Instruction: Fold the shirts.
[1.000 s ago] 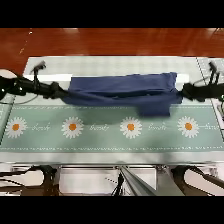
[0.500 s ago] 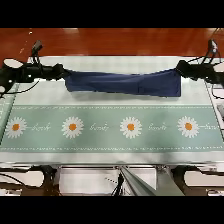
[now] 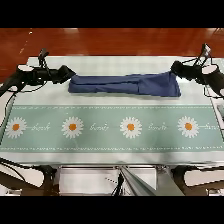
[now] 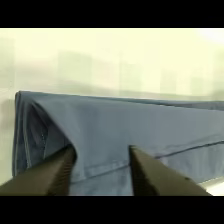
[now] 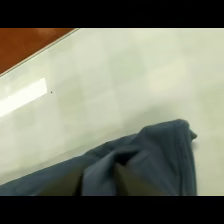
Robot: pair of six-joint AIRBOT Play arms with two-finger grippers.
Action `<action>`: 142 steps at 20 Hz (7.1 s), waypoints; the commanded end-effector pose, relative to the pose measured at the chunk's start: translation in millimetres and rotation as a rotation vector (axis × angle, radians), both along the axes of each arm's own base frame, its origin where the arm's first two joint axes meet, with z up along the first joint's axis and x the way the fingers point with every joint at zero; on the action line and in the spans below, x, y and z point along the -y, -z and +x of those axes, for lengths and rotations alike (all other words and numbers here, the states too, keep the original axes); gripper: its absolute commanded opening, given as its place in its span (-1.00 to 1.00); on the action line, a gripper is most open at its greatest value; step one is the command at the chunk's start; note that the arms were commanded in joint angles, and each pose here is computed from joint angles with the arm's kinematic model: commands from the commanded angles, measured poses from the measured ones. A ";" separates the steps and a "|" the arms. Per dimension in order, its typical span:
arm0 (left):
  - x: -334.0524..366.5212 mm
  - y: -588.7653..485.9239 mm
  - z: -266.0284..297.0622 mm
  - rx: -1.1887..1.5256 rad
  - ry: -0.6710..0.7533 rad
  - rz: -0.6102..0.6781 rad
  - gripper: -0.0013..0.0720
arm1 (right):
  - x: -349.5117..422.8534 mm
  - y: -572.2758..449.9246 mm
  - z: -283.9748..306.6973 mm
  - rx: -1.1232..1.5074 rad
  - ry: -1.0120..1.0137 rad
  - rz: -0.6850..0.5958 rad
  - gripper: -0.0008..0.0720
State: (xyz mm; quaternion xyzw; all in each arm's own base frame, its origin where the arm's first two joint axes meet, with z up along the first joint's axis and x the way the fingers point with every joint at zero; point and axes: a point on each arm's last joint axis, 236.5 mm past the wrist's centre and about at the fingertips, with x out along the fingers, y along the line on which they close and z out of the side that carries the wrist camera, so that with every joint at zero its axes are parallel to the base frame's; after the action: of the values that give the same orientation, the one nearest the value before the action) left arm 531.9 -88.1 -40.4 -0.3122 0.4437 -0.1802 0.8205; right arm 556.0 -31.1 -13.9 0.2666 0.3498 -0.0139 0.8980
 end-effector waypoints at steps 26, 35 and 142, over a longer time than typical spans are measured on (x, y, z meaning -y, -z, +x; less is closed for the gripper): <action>115.9 -118.3 -87.6 -0.046 0.411 -0.339 -0.79 | -69.5 9.4 -54.1 -0.215 -0.257 0.318 -0.91; 266.6 -102.4 -131.3 0.000 0.560 -0.278 -0.91 | -78.4 -143.8 -158.7 -0.167 -0.339 -0.102 -0.91; 86.5 -190.0 -133.0 0.280 0.436 0.174 -0.91 | 154.6 -164.3 -583.5 -0.982 1.079 -0.182 -0.01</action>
State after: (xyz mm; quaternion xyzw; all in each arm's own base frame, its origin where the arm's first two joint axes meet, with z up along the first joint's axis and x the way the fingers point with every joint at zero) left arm 391.9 -176.3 147.1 -0.1083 0.4074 -0.3630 0.8310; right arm -19.9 -177.7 145.4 0.3063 0.5341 -0.5858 0.5270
